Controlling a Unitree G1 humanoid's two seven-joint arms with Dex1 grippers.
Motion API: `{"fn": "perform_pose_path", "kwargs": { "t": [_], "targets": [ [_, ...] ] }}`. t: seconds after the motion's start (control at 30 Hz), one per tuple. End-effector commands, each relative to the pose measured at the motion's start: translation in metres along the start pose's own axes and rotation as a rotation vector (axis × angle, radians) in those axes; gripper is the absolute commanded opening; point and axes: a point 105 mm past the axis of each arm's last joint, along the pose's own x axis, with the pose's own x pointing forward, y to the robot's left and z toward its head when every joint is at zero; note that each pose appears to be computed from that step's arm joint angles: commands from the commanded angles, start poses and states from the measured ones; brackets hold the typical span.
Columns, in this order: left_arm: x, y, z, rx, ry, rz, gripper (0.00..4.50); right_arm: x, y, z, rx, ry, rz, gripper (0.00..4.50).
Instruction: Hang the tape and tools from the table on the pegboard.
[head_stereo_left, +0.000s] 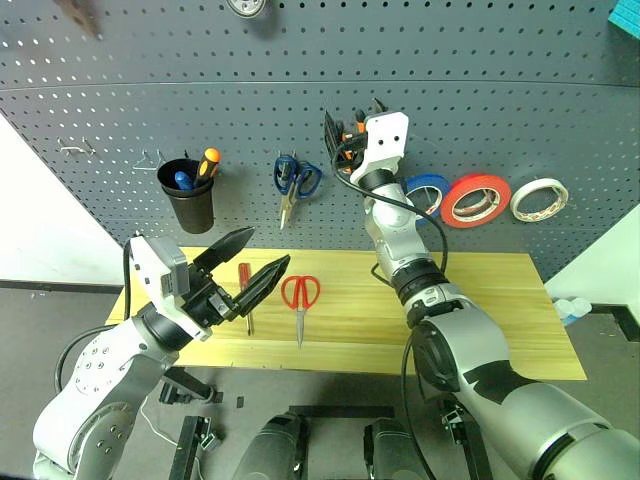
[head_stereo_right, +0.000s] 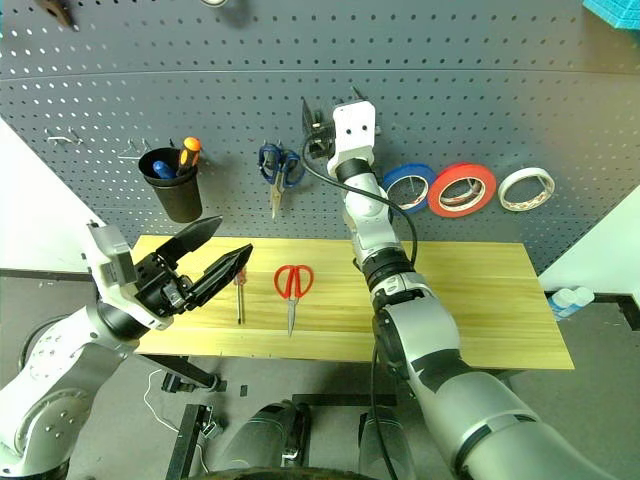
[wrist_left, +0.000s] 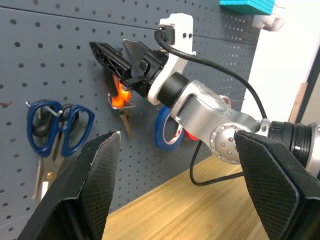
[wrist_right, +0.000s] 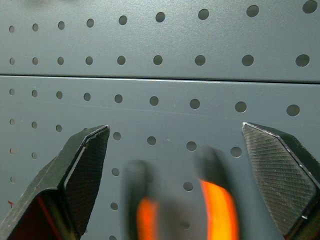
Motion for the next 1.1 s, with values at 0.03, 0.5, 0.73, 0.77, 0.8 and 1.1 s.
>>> {"fn": "perform_pose_path", "kwargs": {
  "t": [0.03,0.5,0.73,0.77,0.8,1.1],
  "targets": [
    [0.001,-0.001,0.007,0.029,-0.032,-0.009,3.80,0.007,-0.012,0.012,-0.002,-0.028,-0.039,4.48],
    [0.012,0.003,-0.001,0.035,-0.063,-0.038,3.80,-0.019,-0.021,0.028,-0.022,-0.060,-0.010,4.48],
    [0.018,0.009,-0.010,0.047,-0.078,-0.057,3.80,-0.057,-0.023,0.035,-0.040,-0.008,0.024,4.48],
    [0.018,0.010,-0.011,0.049,-0.082,-0.058,3.80,-0.062,-0.025,0.037,-0.045,0.003,0.024,4.48],
    [0.020,0.011,-0.011,0.052,-0.087,-0.060,3.80,-0.068,-0.028,0.037,-0.051,0.019,0.021,4.48],
    [0.029,0.020,-0.023,0.073,-0.095,-0.068,3.80,-0.096,-0.048,0.033,-0.103,0.122,0.000,4.48]
  ]
}}
